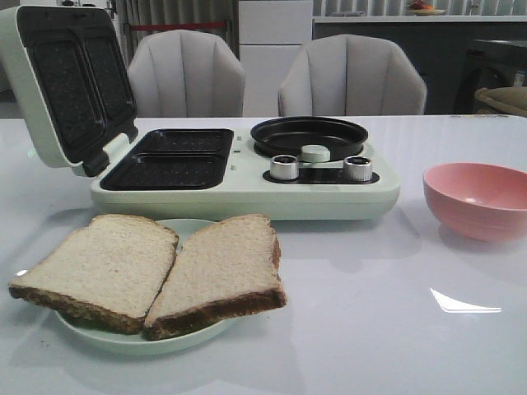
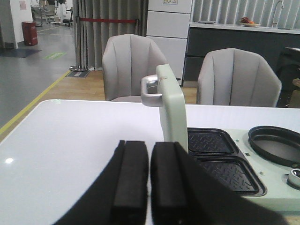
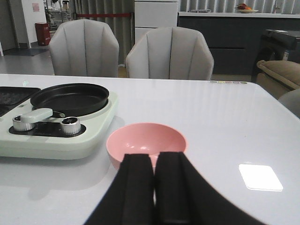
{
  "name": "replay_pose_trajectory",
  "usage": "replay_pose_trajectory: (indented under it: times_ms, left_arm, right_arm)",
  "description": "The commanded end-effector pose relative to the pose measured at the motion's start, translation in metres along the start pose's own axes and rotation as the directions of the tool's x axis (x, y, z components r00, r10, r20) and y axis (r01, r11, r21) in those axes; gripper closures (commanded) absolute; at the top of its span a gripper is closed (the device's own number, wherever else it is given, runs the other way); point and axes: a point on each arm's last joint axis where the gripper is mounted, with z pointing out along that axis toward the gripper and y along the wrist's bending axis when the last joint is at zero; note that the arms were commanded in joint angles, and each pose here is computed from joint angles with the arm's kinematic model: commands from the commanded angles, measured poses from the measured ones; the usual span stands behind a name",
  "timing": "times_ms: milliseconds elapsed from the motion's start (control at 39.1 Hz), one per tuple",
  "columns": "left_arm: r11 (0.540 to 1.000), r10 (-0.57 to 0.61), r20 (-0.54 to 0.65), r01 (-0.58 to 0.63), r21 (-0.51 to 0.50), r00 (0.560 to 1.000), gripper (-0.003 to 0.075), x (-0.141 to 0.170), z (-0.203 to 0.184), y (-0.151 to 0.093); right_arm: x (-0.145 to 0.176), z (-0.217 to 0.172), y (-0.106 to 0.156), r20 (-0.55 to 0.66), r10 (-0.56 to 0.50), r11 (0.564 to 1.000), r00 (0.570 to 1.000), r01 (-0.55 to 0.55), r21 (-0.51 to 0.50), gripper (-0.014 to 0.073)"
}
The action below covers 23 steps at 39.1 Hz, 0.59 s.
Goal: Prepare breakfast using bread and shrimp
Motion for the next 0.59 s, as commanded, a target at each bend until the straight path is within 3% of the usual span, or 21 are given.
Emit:
replay_pose_trajectory:
  times_ms: [0,179,563]
  left_arm:
    - [1.000,0.013,0.084,-0.014,0.011,0.996,0.0407,-0.0159,0.0001,-0.0016]
    - [1.000,0.027,0.084,-0.028,0.007,0.996,0.0240,-0.0160,0.0001,-0.0013]
    - [1.000,-0.017,0.080,0.015,0.020,0.997,0.0242,-0.0152,0.0003,-0.0021]
  right_arm:
    - [-0.0134,-0.0028,0.0005,0.111,-0.016,1.000,0.994,0.016,-0.003,0.0426]
    - [-0.0134,-0.0028,0.0005,0.111,-0.016,1.000,0.994,0.016,-0.003,0.0426]
    - [-0.0134,-0.0028,0.0005,0.111,-0.016,1.000,0.994,0.016,-0.003,0.0426]
